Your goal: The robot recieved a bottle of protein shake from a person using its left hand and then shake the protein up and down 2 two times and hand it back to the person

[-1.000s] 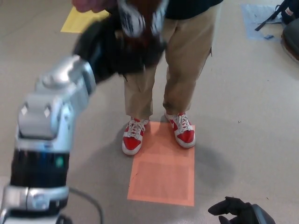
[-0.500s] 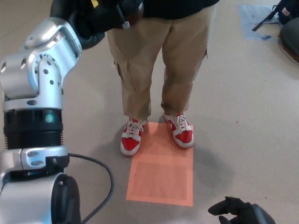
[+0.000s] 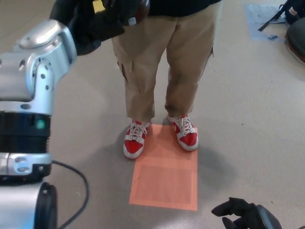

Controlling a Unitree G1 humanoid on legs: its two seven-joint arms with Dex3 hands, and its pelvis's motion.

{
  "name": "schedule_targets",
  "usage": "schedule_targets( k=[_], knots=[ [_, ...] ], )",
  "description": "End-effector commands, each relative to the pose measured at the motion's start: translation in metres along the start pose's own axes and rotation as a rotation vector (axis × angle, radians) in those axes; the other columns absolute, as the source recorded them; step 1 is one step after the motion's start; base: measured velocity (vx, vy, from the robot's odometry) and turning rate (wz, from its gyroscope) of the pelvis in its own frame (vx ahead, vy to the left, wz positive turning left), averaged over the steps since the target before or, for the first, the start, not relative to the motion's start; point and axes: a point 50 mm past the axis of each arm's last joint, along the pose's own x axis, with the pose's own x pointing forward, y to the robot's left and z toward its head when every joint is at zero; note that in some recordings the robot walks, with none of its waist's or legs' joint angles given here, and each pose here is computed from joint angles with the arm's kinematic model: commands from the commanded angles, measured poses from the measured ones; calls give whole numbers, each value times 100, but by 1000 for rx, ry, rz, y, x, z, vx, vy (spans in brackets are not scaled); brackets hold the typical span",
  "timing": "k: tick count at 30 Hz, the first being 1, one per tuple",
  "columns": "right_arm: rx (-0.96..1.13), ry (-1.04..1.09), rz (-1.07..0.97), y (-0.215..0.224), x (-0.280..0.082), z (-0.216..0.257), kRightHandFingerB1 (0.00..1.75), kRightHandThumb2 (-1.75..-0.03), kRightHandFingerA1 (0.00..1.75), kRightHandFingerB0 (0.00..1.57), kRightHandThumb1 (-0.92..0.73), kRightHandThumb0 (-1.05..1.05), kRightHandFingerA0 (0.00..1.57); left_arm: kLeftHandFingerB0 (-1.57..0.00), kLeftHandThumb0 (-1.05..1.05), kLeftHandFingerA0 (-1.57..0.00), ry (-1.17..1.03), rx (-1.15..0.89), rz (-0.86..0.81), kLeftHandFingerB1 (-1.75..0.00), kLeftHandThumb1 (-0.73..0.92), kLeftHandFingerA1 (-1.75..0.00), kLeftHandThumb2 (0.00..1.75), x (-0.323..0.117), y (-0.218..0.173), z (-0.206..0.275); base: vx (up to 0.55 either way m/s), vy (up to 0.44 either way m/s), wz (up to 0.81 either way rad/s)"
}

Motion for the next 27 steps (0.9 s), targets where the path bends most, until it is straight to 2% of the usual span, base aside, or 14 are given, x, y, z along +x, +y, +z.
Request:
schedule_targets(
  k=[1,5,6,8,9,10,11,12,15,16,24,25,26,27],
  knots=[
    [7,-5,-24,-11,13,5,62,-76,60,79,-74,-24,94,0,-94,0,39,121,-189,0,57,0,94,-13,7,-9,0,0,0],
    [-8,-24,-27,-13,15,8,61,-74,59,79,-75,-24,95,-7,-94,-1,65,243,-163,-14,76,-18,109,-21,12,-21,0,0,0],
    [-2,-20,-28,-13,14,7,62,-74,59,80,-74,-24,94,-6,-83,-4,83,283,-142,-24,92,-25,72,-23,12,-27,0,0,0],
    [4,-13,-26,-13,14,6,61,-75,60,80,-74,-25,93,-10,-83,-8,118,441,-73,-23,91,-29,81,-32,13,-55,0,0,0],
    [5,-11,-28,-13,14,6,61,-76,60,79,-74,-25,92,-10,-81,-8,106,473,-47,-36,87,-44,117,-35,15,-70,0,0,0],
    [6,-13,-31,-14,16,8,59,-76,58,77,-75,-27,90,-1,-34,-3,92,510,-15,-46,55,-47,113,-37,18,-79,0,0,0],
    [6,-17,-34,-16,19,10,59,-76,58,77,-75,-27,90,-1,-34,-3,79,555,15,-46,55,-47,113,-38,19,-84,0,0,0],
    [4,-15,-33,-16,19,10,57,-73,57,75,-77,-27,89,-17,-76,-29,86,566,26,-30,92,-37,77,-39,21,-89,0,0,0],
    [-17,-32,-54,-24,29,17,50,-69,55,75,-80,-30,85,-25,-55,-46,116,642,124,-30,86,-39,66,-50,40,-133,0,0,0],
    [-38,-32,-54,-26,32,17,43,-65,52,64,-81,-32,73,-31,-24,-57,140,665,159,-33,69,-42,60,-55,44,-150,0,0,0],
    [-178,-35,-40,-30,39,19,40,-65,94,58,-84,-28,69,-29,-19,-55,292,952,191,-32,62,-42,58,-89,61,-223,0,0,0],
    [-215,-16,-52,-31,41,19,38,-64,86,57,-84,-31,69,-27,-28,-53,293,1028,183,-32,59,-42,57,-95,61,-231,0,0,0],
    [-233,-4,-59,-31,42,18,39,-64,61,55,-84,-32,65,-13,-24,-42,294,1057,175,-47,41,-60,88,-98,61,-235,0,0,0],
    [-249,3,-65,-32,43,18,39,-64,51,54,-83,-33,61,-25,-36,-51,298,1061,173,-32,57,-42,58,-99,61,-238,0,0,0]
  ],
)
